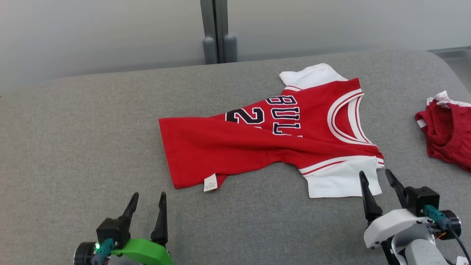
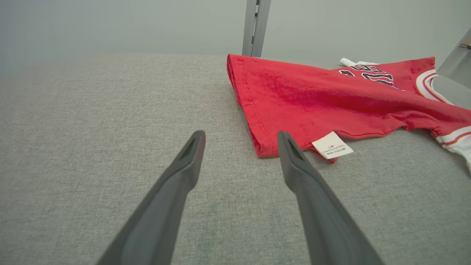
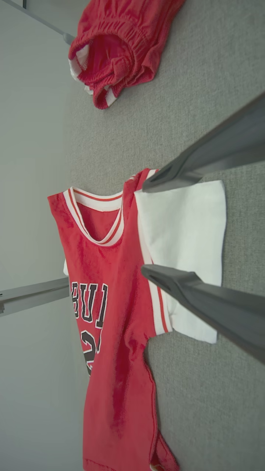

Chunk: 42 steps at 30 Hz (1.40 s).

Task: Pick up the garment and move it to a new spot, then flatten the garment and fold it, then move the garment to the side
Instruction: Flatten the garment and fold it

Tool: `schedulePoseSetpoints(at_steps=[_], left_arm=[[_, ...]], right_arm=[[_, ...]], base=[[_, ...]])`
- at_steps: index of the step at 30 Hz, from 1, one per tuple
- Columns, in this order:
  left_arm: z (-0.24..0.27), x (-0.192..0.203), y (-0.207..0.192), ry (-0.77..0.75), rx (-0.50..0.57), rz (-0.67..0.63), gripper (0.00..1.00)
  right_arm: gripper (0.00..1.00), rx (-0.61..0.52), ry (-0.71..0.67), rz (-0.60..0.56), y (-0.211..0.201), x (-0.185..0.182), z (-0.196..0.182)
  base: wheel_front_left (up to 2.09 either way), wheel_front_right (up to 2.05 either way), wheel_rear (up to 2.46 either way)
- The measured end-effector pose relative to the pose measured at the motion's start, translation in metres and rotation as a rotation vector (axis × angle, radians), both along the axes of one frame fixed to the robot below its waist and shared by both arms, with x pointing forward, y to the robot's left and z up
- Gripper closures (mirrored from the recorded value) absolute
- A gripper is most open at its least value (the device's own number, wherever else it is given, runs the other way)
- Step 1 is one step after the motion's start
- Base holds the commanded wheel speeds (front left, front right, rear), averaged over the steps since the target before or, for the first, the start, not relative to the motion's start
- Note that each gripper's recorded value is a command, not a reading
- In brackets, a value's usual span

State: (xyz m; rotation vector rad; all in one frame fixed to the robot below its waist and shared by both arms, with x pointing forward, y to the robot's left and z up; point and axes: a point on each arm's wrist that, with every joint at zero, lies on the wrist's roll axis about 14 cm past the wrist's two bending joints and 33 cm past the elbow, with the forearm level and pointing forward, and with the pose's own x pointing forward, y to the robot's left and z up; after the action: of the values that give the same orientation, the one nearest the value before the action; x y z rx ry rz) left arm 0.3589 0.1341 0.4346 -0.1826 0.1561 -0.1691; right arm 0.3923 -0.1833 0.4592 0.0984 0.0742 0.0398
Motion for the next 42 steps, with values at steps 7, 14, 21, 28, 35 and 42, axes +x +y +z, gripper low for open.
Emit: schedulePoseSetpoints(at_steps=[7, 14, 21, 28, 35, 42], left_arm=[[-0.009, 0.035, -0.012, 0.026, -0.014, -0.049, 0.0], [-0.043, 0.049, -0.022, 0.121, -0.011, -0.103, 0.0], [-0.072, 0.053, -0.034, 0.196, -0.002, -0.15, 0.0], [-0.083, 0.062, -0.041, 0.214, 0.006, -0.174, 0.0], [-0.086, 0.061, -0.04, 0.222, 0.008, -0.171, 0.0], [-0.09, 0.056, -0.044, 0.239, 0.006, -0.189, 0.0]], right_arm=[[0.0, -0.01, 0.006, -0.008, -0.004, 0.024, -0.005], [0.0, -0.016, 0.06, -0.029, -0.012, 0.032, -0.028], [0.0, -0.033, 0.107, -0.085, -0.033, 0.025, -0.043], [0.0, -0.043, 0.148, -0.11, -0.043, 0.019, -0.056], [0.0, -0.036, 0.189, -0.056, -0.025, 0.023, -0.07], [0.2, -0.043, 0.264, -0.034, -0.018, 0.019, -0.094]], base=[[0.0, 0.0, 0.0], [0.0, 0.0, 0.0], [0.0, 0.0, 0.0], [0.0, 0.0, 0.0], [0.0, 0.0, 0.0], [0.0, 0.0, 0.0]])
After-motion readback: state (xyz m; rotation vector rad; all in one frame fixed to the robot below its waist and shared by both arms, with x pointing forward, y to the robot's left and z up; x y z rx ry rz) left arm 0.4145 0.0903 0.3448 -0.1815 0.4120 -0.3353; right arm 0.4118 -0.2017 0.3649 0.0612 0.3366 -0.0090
